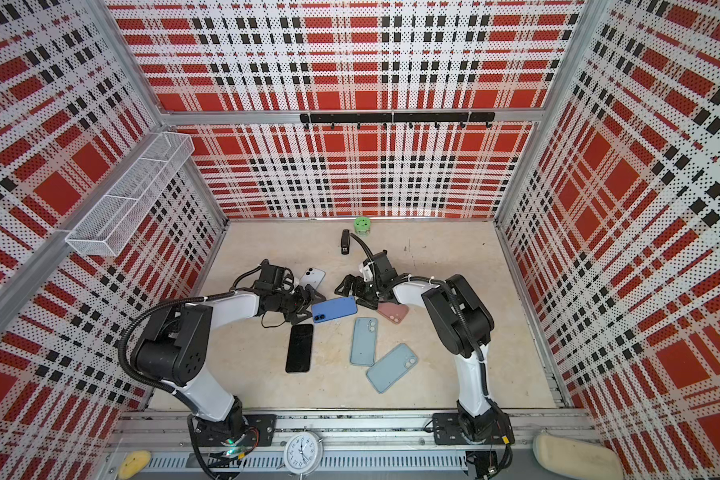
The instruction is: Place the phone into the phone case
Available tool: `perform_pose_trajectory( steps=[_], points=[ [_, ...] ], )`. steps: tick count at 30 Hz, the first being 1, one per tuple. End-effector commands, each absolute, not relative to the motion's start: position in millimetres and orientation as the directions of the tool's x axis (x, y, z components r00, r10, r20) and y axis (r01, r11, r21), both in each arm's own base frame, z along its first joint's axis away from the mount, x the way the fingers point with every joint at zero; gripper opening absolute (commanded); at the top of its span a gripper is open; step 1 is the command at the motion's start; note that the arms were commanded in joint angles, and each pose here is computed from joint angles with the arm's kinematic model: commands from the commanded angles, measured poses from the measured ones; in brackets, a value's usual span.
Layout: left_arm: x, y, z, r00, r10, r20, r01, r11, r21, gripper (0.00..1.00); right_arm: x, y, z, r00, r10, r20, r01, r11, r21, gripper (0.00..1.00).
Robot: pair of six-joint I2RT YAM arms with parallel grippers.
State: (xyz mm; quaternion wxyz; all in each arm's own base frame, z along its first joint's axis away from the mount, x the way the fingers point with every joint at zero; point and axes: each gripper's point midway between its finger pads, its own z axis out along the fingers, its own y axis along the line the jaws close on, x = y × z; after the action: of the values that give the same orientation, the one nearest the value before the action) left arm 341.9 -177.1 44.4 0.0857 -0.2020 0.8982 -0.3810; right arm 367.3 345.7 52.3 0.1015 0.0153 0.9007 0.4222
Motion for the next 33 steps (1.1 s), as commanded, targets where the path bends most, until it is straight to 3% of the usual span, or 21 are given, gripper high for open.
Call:
perform_pose_trajectory(
  steps=[1, 7, 18, 23, 30, 33],
  points=[
    [350.5, -205.7, 83.5, -0.92, -0.388, -0.061, -0.172, 0.538, -0.825, 0.79, 329.3, 340.7, 7.9, -0.996, 0.081, -0.023, 0.039, 0.692, 0.721, 1.0],
    [364.5, -220.4, 124.1, -0.895, -0.436, -0.089, -0.106, 0.404, -0.909, 0.78, 323.7, 341.1, 4.0, -0.997, 0.073, -0.013, 0.041, 0.692, 0.721, 1.0],
    [362.0, -224.5, 137.2, -0.886, -0.451, -0.111, -0.079, 0.382, -0.921, 0.77, 321.2, 337.8, 1.4, -0.997, 0.073, -0.011, 0.043, 0.702, 0.71, 1.0],
    [353.5, -190.7, 114.9, -0.858, -0.504, -0.097, -0.172, 0.462, -0.87, 0.79, 322.8, 337.0, 5.4, -0.997, 0.075, -0.026, 0.034, 0.703, 0.711, 1.0],
    [328.9, -140.4, 80.3, -0.883, -0.458, -0.106, -0.285, 0.701, -0.654, 0.82, 323.3, 335.4, 5.7, -0.998, 0.058, -0.037, 0.016, 0.722, 0.692, 1.0],
    [324.4, -140.6, 71.0, -0.901, -0.426, -0.084, -0.282, 0.721, -0.633, 0.83, 325.1, 336.8, 5.1, -0.998, 0.056, -0.036, 0.016, 0.722, 0.692, 1.0]
  ],
)
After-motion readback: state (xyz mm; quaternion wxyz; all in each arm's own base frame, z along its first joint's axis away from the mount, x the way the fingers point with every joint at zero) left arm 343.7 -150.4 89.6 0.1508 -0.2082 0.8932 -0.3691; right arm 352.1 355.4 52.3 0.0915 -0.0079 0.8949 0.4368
